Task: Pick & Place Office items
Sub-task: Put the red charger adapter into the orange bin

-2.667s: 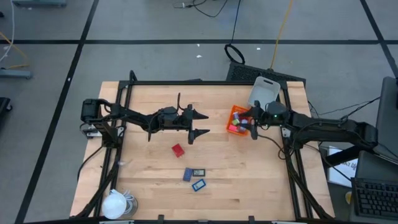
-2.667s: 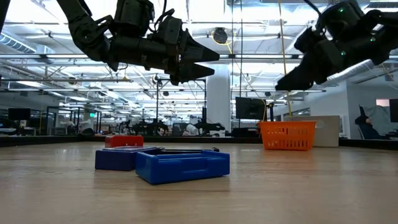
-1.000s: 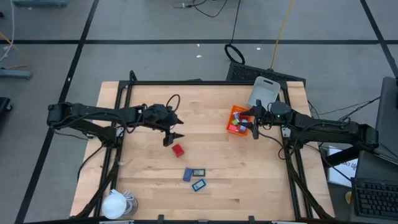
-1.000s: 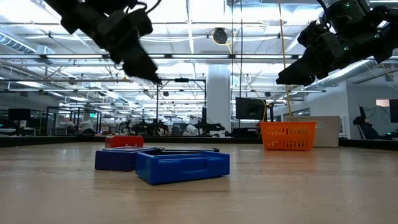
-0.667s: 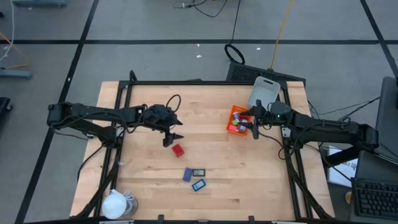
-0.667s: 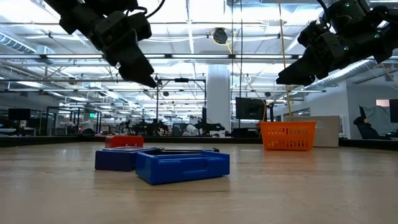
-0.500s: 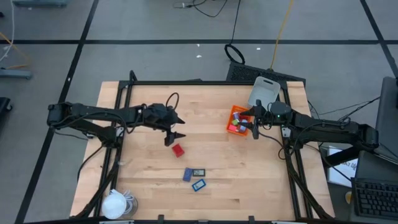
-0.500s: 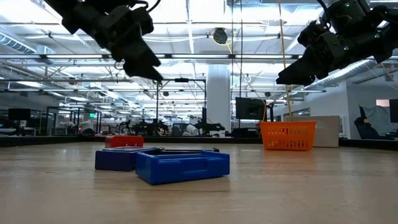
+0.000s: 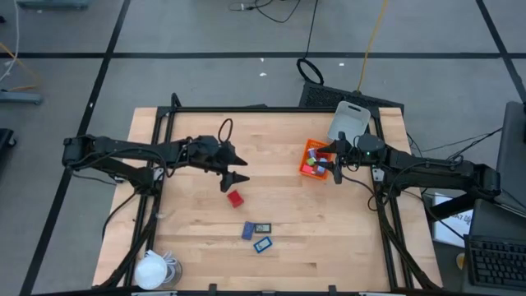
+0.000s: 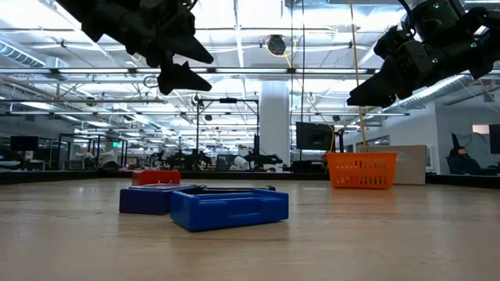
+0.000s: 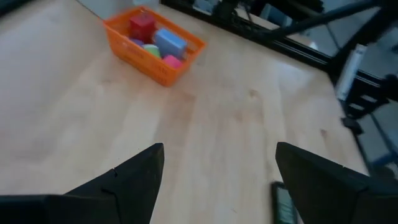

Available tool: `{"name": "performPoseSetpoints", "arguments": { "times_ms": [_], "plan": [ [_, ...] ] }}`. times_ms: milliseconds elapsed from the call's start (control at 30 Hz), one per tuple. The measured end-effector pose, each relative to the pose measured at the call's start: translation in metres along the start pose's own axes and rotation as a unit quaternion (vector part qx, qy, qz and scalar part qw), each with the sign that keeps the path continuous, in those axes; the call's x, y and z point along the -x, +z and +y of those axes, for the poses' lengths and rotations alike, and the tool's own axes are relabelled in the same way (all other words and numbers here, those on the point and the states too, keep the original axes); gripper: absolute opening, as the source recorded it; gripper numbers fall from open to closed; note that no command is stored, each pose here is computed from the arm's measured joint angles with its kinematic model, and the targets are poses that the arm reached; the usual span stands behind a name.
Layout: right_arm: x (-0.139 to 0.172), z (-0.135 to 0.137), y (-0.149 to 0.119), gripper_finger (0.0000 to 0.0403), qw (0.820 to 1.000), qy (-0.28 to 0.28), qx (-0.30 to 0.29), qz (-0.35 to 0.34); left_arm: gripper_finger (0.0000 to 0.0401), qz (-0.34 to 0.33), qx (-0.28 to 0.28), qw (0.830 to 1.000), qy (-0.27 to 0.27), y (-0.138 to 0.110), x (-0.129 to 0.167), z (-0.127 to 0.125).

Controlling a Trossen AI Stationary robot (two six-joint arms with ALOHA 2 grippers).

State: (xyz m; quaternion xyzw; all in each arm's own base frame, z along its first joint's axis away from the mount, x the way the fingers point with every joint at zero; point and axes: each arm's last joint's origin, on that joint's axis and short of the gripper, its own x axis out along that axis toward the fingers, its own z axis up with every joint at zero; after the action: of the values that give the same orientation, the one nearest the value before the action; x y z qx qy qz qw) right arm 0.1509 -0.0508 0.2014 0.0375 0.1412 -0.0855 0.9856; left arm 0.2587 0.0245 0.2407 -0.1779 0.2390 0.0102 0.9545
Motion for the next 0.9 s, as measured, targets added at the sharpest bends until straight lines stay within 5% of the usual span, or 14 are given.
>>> {"name": "performPoseSetpoints", "arguments": {
  "times_ms": [633,900],
  "plan": [
    [0.000,-0.001,0.000,0.0219,1.000,-0.015,0.000,0.001,0.0294,0.055,-0.068,0.994,-0.060,-0.019,-0.005,-0.034],
    [0.000,-0.001,0.000,0.0219,1.000,-0.015,0.000,0.001,0.0275,0.100,-0.234,0.962,-0.093,-0.039,-0.003,-0.056]
  ]
}}
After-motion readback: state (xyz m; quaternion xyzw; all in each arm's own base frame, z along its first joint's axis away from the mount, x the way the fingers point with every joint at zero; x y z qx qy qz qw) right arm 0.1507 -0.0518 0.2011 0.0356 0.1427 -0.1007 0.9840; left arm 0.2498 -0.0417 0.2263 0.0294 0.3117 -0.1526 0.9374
